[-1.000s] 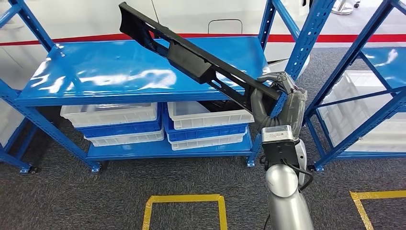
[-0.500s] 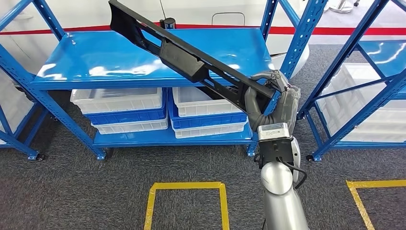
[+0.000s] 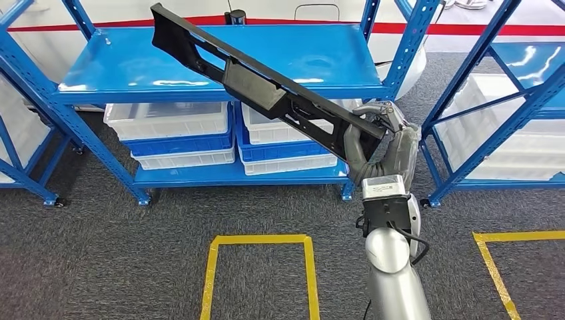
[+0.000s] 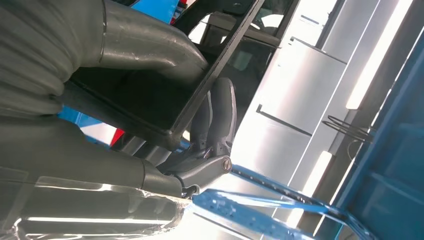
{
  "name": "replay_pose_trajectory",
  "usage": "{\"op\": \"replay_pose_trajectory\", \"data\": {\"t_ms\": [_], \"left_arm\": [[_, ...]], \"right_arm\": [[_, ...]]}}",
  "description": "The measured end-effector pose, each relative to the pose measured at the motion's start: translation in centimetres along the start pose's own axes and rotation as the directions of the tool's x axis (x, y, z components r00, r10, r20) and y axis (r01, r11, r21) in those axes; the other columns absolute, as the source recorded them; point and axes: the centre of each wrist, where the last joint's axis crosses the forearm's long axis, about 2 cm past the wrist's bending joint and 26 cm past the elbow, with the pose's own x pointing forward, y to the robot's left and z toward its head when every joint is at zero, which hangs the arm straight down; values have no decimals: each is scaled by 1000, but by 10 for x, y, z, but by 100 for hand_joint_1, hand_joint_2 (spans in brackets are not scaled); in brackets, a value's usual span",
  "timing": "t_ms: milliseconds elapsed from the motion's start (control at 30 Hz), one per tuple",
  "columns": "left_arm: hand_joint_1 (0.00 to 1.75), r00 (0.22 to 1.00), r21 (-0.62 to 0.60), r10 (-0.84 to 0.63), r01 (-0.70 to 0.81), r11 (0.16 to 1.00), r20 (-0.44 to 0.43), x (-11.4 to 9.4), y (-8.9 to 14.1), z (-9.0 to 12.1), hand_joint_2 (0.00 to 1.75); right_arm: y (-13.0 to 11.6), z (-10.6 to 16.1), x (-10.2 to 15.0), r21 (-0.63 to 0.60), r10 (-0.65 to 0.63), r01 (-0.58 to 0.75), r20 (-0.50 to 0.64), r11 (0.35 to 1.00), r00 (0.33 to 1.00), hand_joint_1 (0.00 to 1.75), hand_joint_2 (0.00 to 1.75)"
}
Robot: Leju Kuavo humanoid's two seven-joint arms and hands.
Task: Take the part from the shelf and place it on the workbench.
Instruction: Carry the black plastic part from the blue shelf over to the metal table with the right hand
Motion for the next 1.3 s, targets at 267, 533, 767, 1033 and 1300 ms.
{"op": "replay_pose_trajectory", "data": {"t_ms": [267,533,767,1033,1300], "left_arm": [[0,1000,8,3,-3,1000,-8,-1,2,-1,175],[0,1000,1,-5,5,1000,3,3,-1,0,175],[0,1000,5,-4,3,1000,13,4,-1,0,175],[0,999,-7,22,-21,1000,27,2,-3,2,175],[0,1000,7,17,-17,1000,-13,1,0,-1,175]], "right_arm": [[-2,7,-2,-15,-11,11,-24,1000,1000,175,175],[-5,7,-2,-25,-8,7,-18,1000,1000,175,175],[-12,10,-5,-32,18,-19,-14,999,1000,175,175],[-19,3,-2,-55,37,-36,12,998,999,175,175],[-20,0,-3,-55,22,-22,6,998,1000,175,175]]}}
